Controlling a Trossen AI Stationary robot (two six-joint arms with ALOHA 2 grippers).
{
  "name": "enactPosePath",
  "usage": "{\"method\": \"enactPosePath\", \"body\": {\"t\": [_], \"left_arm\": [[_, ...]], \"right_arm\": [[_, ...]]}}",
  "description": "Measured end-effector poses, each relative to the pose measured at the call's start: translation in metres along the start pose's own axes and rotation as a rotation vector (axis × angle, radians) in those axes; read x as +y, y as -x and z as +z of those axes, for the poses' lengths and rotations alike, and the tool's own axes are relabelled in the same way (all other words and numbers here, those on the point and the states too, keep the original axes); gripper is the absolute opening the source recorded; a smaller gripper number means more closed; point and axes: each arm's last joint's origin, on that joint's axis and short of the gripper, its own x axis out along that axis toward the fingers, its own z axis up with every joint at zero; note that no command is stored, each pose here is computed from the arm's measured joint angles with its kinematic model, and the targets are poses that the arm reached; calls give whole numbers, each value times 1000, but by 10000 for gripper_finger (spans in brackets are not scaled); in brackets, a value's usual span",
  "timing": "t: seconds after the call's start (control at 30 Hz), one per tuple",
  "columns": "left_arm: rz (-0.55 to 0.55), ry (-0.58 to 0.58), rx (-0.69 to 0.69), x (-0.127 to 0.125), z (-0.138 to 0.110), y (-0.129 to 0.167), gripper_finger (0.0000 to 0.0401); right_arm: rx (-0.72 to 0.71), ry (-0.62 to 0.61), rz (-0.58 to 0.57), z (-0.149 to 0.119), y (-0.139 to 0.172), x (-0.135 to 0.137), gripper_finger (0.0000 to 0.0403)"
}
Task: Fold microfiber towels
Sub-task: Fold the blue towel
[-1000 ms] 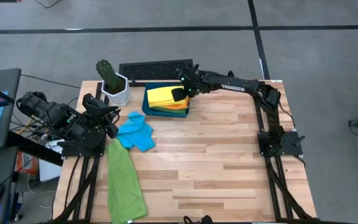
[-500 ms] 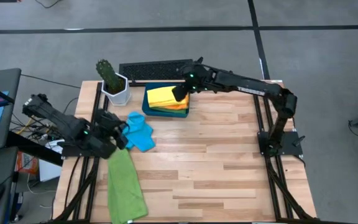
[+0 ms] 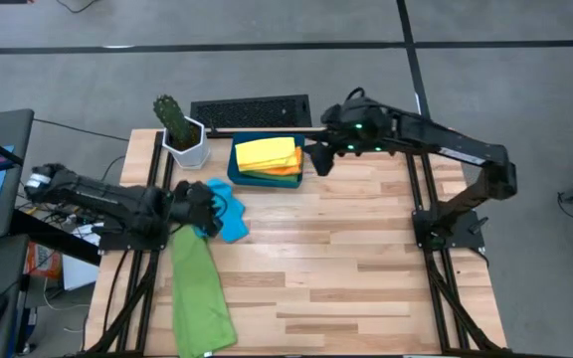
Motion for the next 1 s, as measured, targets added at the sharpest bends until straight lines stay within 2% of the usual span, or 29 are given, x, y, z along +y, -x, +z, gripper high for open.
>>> {"method": "enactPosePath", "body": {"t": [0.13, 0.27, 0.47, 0.73, 0.87, 1.0], "left_arm": [[-68, -61, 74, 15, 15, -11, 154], [-57, -106, 115, 25, 21, -22, 176], [-29, -188, 192, 23, 23, -49, 182], [21, -253, 344, 13, 12, -92, 183], [6, -231, 433, 11, 4, -106, 160], [-23, -169, 456, 7, 5, -105, 88]], "right_arm": [[-19, 5, -29, -3, 22, 5, 238], [-2, 12, -62, -10, 35, 10, 238], [18, 31, -85, -18, 43, 19, 238], [33, 47, -82, -24, 44, 29, 238], [42, 59, -70, -26, 43, 34, 238], [46, 69, -62, -28, 44, 37, 238]]}}
